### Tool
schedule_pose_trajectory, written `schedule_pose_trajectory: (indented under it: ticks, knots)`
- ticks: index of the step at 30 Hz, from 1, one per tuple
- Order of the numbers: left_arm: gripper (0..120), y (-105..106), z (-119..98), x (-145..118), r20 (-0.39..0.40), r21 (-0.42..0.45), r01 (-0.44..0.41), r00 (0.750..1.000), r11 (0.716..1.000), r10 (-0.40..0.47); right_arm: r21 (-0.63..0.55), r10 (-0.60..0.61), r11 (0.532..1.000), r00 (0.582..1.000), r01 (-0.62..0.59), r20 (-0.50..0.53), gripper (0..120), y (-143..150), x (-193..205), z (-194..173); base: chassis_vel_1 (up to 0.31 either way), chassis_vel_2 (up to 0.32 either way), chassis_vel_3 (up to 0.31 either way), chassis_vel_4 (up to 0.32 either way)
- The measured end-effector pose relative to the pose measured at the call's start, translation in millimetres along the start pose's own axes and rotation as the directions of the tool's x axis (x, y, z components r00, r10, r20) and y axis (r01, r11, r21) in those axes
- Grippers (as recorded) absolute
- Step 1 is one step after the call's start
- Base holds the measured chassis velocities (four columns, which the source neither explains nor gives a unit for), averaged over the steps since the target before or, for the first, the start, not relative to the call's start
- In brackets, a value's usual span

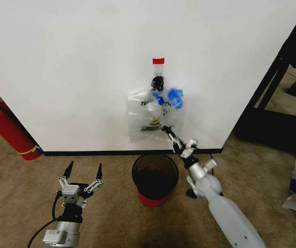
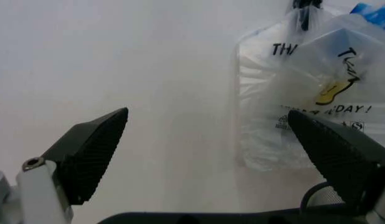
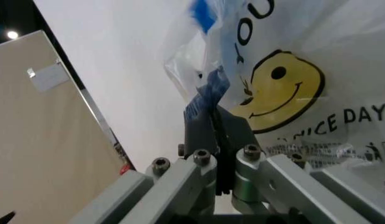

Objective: Pick up the garbage bag from the wall and place it over the trash bin.

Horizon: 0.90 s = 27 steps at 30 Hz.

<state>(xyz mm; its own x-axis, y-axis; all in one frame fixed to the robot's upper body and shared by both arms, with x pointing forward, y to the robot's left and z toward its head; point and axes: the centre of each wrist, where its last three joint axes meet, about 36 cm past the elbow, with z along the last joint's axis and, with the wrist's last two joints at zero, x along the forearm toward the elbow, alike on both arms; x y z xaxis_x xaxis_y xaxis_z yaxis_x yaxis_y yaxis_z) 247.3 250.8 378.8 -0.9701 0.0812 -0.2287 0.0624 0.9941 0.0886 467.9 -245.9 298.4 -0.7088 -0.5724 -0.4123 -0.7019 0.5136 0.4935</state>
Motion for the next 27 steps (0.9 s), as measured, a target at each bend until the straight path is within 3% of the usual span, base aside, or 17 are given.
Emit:
schedule_pose_trajectory:
  ticks: [9,27]
  knots:
    - [100,-6,3,-4,0.002,0.013,-0.018,1.000,1.000,0.018,0.019,0.005,1.000,1.000,-0.005,-0.015,0,5,34,-9,0.000,0.000,0.000,0.000]
    - [100,8,1,-10,0.017,0.011,-0.029,0.999,1.000,0.029,0.075,0.006,0.997,0.993,0.003,-0.118,0,-1,99,-12,0.000,0.000,0.000,0.000]
